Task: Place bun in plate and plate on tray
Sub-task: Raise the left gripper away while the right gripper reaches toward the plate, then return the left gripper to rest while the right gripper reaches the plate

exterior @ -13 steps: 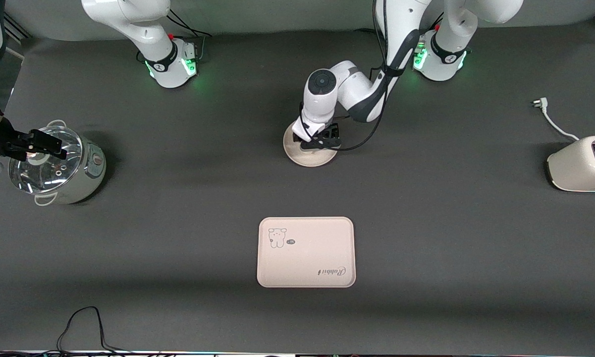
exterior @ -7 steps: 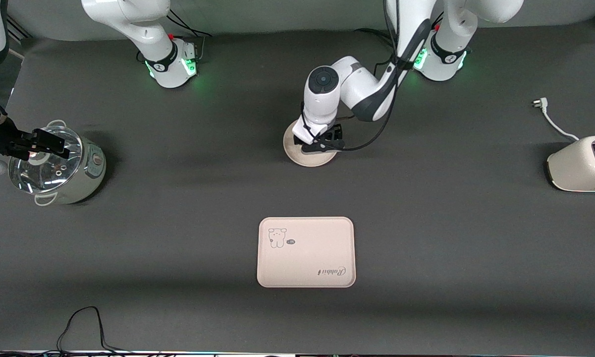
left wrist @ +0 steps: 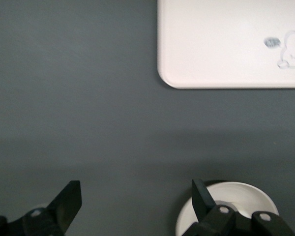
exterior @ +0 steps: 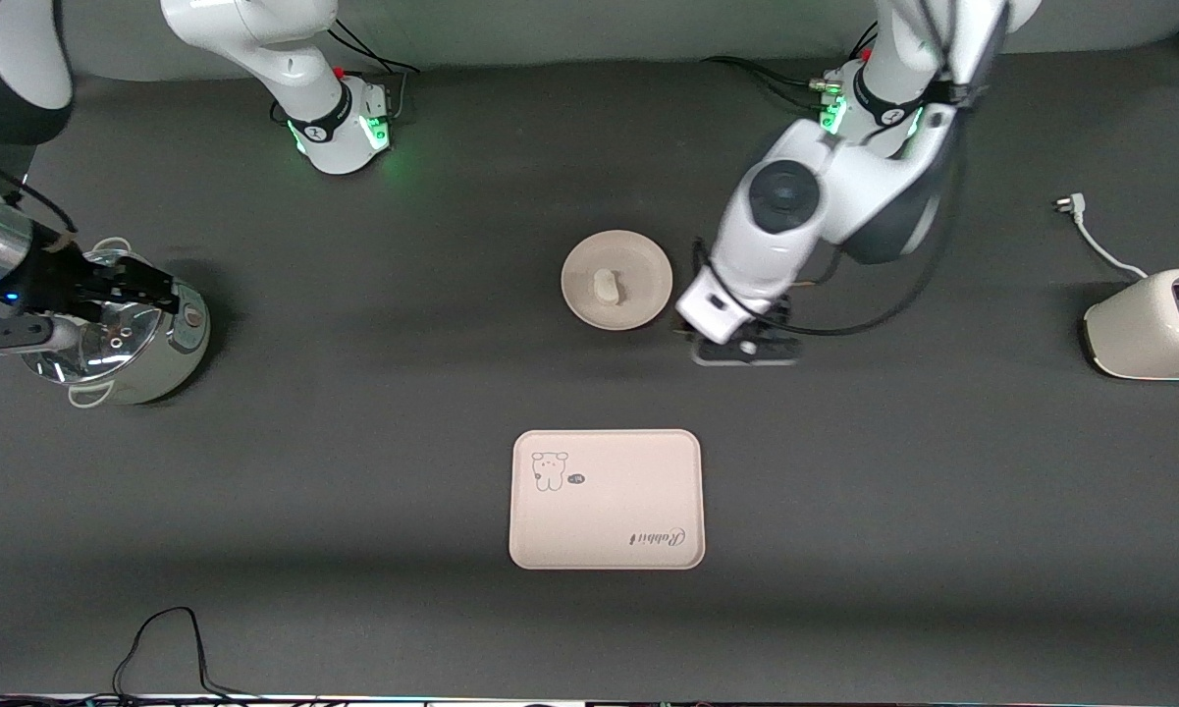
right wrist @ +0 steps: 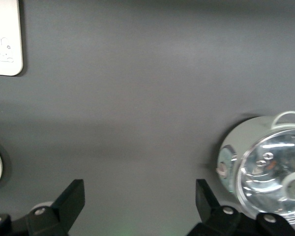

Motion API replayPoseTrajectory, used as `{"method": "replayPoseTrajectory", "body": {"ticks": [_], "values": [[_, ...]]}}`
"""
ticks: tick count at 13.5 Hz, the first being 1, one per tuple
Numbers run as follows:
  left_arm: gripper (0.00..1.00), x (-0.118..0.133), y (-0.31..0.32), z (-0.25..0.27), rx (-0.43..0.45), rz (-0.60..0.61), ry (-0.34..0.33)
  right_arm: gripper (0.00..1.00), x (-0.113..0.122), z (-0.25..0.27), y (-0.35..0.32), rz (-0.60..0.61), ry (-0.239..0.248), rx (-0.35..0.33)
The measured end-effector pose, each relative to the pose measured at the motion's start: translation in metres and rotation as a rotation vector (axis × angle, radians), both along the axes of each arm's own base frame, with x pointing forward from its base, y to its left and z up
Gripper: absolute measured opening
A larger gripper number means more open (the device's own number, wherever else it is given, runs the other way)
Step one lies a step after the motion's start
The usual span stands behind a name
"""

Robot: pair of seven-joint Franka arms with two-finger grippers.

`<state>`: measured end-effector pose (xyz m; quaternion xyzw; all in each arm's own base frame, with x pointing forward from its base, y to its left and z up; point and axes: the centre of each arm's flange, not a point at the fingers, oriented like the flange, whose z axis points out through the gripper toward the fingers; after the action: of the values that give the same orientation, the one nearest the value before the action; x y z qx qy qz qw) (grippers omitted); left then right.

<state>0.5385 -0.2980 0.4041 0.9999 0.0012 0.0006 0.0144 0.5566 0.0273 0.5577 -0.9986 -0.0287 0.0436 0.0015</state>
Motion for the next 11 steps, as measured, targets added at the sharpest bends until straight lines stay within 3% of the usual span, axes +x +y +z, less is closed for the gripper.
{"method": "replayPoseTrajectory", "body": {"ticks": [3, 6, 11], "values": [[1.0, 0.038, 0.08, 0.056, -0.003, -0.001, -0.023, 1.0, -0.017, -0.007, 0.092, 0.006, 0.004, -0.013], [1.0, 0.063, 0.155, 0.095, -0.006, -0.006, -0.061, 1.0, -0.05, -0.008, 0.204, -0.026, -0.035, -0.015], [1.0, 0.067, 0.257, 0.137, 0.007, -0.006, -0.103, 1.0, -0.129, -0.024, 0.355, -0.052, -0.077, 0.015]]}}
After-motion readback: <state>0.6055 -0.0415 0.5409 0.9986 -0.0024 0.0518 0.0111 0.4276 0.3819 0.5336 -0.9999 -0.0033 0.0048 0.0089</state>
